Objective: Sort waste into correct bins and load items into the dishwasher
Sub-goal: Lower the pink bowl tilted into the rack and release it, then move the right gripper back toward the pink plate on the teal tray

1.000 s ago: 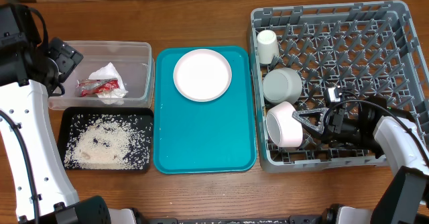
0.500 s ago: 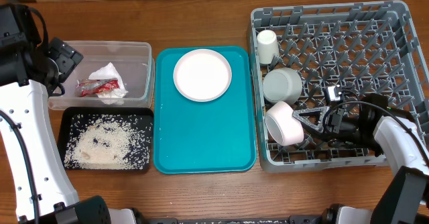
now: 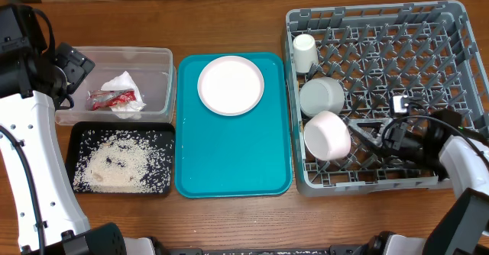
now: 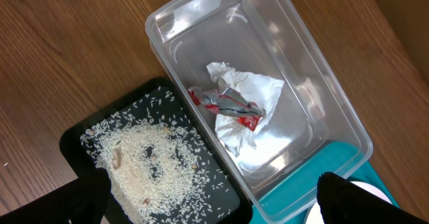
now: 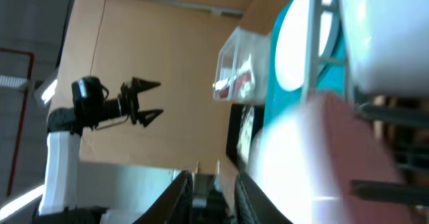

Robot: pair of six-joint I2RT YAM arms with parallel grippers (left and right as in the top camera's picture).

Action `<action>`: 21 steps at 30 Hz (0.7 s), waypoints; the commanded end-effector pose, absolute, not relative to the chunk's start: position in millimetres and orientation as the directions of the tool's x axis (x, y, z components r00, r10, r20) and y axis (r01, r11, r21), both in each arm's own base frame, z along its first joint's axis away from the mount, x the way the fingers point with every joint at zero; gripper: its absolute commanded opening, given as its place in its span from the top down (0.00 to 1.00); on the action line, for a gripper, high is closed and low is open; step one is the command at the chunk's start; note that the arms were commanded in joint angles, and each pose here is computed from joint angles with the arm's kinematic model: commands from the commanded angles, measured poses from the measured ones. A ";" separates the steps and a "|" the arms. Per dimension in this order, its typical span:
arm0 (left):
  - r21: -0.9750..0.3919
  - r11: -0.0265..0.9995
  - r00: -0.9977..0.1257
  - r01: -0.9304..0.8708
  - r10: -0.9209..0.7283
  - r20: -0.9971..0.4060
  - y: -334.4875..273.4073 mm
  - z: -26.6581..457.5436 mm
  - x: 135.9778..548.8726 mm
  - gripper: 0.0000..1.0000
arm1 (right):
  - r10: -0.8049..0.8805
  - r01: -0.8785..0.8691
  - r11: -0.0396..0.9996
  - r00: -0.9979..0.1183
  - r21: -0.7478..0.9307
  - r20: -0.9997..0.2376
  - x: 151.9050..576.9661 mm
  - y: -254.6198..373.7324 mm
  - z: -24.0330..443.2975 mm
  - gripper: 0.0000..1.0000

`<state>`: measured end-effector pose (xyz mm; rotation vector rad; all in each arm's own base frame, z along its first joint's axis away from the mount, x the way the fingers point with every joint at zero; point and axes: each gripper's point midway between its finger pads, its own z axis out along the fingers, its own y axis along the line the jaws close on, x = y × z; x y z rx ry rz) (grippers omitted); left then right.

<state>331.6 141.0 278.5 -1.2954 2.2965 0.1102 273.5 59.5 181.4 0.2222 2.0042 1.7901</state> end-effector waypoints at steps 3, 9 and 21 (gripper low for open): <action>-0.172 0.521 -0.398 -0.836 -0.791 -0.464 145.0 280.7 330.8 0.00 | 0.490 -0.146 0.148 -0.848 0.978 -0.201 281.5 32.1 182.9 0.77; -0.172 0.521 -0.398 -0.836 -0.791 -0.465 145.0 280.7 330.8 0.00 | 0.575 -0.020 0.122 -0.814 0.992 -0.087 295.9 1.6 180.3 0.77; -0.172 0.521 -0.398 -0.836 -0.791 -0.464 144.9 280.6 330.7 0.00 | 0.500 0.135 0.524 -0.848 0.841 -0.175 335.3 3.8 167.4 0.76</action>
